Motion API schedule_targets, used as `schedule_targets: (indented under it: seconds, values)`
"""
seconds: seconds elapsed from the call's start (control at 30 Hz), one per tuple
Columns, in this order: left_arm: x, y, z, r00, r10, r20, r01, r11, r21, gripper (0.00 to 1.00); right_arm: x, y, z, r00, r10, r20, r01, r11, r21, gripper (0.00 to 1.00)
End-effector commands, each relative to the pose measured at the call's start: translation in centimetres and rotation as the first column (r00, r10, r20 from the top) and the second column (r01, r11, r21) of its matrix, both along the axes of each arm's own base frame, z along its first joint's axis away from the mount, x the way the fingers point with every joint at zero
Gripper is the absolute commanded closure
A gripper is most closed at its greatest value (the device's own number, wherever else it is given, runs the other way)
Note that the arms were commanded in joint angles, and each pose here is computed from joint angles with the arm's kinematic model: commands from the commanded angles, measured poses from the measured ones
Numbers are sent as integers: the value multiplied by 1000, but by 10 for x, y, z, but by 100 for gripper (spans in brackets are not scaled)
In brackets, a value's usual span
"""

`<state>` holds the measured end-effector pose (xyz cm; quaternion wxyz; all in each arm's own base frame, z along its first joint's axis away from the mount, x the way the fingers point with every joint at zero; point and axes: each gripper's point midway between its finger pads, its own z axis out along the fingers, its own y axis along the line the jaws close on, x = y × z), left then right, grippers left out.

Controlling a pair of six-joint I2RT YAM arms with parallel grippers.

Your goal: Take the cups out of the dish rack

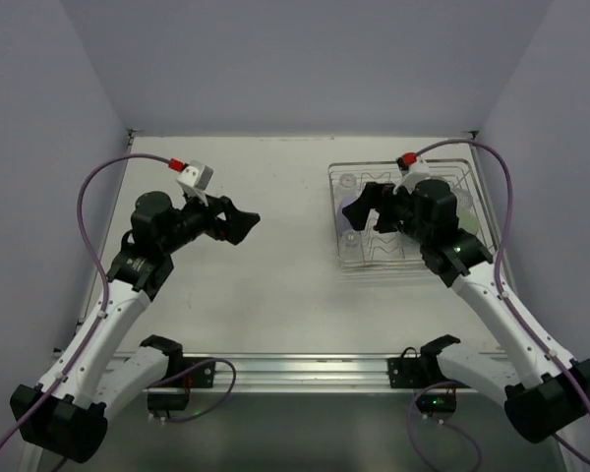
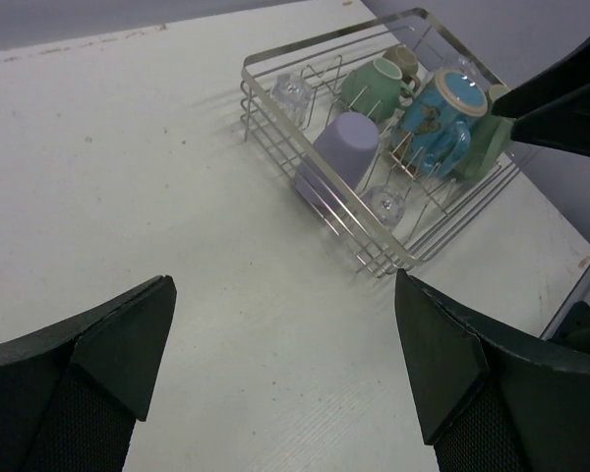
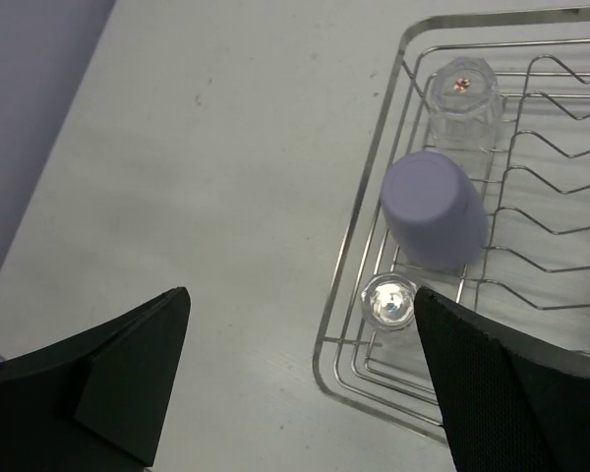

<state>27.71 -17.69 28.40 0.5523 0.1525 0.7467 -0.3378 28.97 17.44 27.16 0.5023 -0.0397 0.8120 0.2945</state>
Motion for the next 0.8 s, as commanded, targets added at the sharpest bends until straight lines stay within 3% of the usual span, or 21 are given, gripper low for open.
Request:
schedule_targets:
  seconds: [0.0, 0.2, 0.6, 0.77]
  values:
    - [1, 4, -12, 1000, 8, -26, -7, 999, 49, 0, 25, -16, -6, 993, -118, 7, 118, 983, -139, 1]
    - [2, 15, -35, 997, 63, -39, -59, 994, 90, 0, 57, -8, -24, 989, -146, -37, 134, 965, -227, 1]
    - [5, 23, -28, 995, 102, -5, -101, 987, 124, 0, 111, 7, -63, 975, -193, -106, 140, 915, -379, 1]
    - [6, 22, -33, 995, 101, -20, -97, 987, 131, 0, 112, -1, -80, 963, -232, -134, 155, 892, -424, 8]
